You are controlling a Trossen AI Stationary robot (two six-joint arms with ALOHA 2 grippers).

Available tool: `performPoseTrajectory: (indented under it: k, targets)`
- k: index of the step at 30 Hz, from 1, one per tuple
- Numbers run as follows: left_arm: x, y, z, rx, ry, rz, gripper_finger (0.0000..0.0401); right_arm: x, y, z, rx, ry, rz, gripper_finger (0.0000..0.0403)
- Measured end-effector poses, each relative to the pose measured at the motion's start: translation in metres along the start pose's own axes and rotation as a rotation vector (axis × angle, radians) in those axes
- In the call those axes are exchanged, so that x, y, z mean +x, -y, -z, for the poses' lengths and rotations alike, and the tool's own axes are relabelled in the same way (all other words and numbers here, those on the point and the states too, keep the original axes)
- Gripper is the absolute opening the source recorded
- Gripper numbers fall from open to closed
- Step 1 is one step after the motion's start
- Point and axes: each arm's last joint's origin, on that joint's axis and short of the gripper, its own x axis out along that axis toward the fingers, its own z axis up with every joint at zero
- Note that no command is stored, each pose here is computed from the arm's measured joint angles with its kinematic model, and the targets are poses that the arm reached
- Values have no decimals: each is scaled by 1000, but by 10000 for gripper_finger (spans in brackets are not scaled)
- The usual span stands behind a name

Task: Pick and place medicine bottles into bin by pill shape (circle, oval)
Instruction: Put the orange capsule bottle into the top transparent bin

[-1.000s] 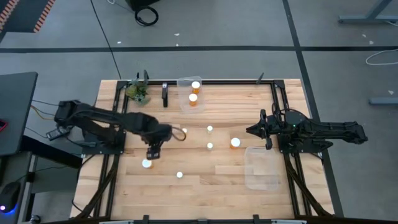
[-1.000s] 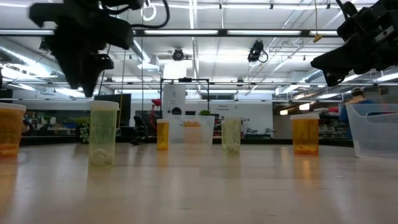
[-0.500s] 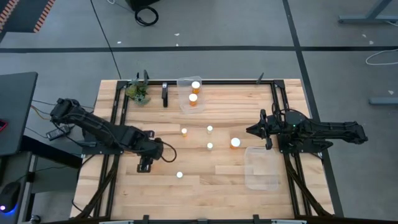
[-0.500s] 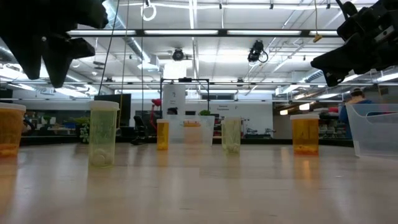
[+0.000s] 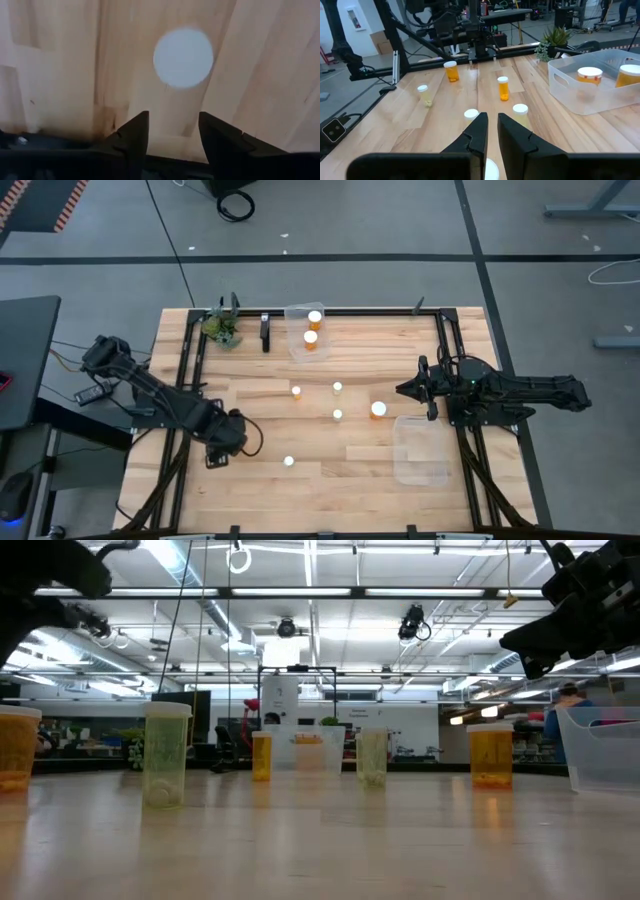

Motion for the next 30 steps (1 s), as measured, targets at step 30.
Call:
performPoseTrajectory:
  k: [30]
  targets:
    - [50,8,-2,-117,140,41,316,0,0,0,0,0,0,49]
